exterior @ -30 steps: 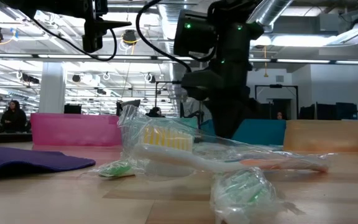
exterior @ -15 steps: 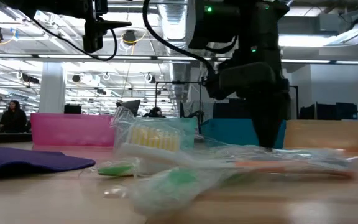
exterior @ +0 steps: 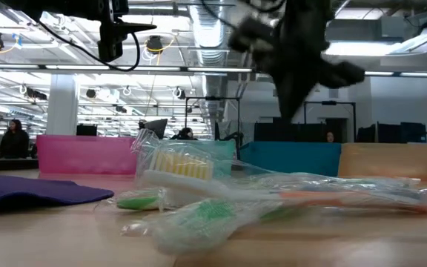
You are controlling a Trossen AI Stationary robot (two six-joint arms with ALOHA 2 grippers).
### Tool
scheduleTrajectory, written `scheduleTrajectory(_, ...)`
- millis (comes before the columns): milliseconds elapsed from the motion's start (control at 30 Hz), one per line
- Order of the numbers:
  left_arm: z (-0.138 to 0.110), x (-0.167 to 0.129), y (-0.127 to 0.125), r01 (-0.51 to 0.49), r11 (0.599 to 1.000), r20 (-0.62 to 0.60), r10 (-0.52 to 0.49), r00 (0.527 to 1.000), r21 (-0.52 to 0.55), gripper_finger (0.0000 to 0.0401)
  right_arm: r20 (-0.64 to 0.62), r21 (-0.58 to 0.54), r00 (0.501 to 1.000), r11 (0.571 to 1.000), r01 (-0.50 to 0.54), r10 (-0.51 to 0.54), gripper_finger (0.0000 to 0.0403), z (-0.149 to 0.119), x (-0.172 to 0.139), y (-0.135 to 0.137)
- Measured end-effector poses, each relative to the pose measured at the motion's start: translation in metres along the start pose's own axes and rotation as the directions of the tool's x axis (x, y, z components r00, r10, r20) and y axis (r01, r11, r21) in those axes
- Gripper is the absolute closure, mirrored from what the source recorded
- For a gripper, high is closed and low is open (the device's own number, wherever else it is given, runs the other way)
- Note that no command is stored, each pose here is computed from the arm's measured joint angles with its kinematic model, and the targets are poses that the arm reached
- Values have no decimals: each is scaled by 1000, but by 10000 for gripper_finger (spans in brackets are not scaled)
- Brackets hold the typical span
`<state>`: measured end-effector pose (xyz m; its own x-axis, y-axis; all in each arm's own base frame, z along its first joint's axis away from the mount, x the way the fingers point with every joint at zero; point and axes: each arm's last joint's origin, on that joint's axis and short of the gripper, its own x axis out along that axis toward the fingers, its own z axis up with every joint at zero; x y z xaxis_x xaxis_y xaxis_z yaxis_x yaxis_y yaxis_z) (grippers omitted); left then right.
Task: Pick & Place Toothbrushes
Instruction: Put the green toothbrush into the orange bin
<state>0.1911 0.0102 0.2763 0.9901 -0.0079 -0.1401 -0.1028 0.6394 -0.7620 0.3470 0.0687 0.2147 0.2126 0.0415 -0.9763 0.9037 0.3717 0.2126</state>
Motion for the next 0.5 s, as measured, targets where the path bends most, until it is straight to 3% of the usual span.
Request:
scheduleTrajectory(167, -1, 0, -1, 6, 1000, -6, -6, 1000, 1, 197, 43, 120, 988, 981, -149, 145, 403, -6, -29, 1)
scheduleTrajectory(300, -4, 0, -4, 15, 1000, -16, -15, 1000, 4, 197, 42, 237, 974, 944, -228, 224, 403, -21, -22, -10)
scheduleTrajectory(500, -9, 0, -8, 11, 1000, -8, -10, 1000, 14, 197, 11, 435, 859, 771, -465, 512, 403, -58, -1, -21)
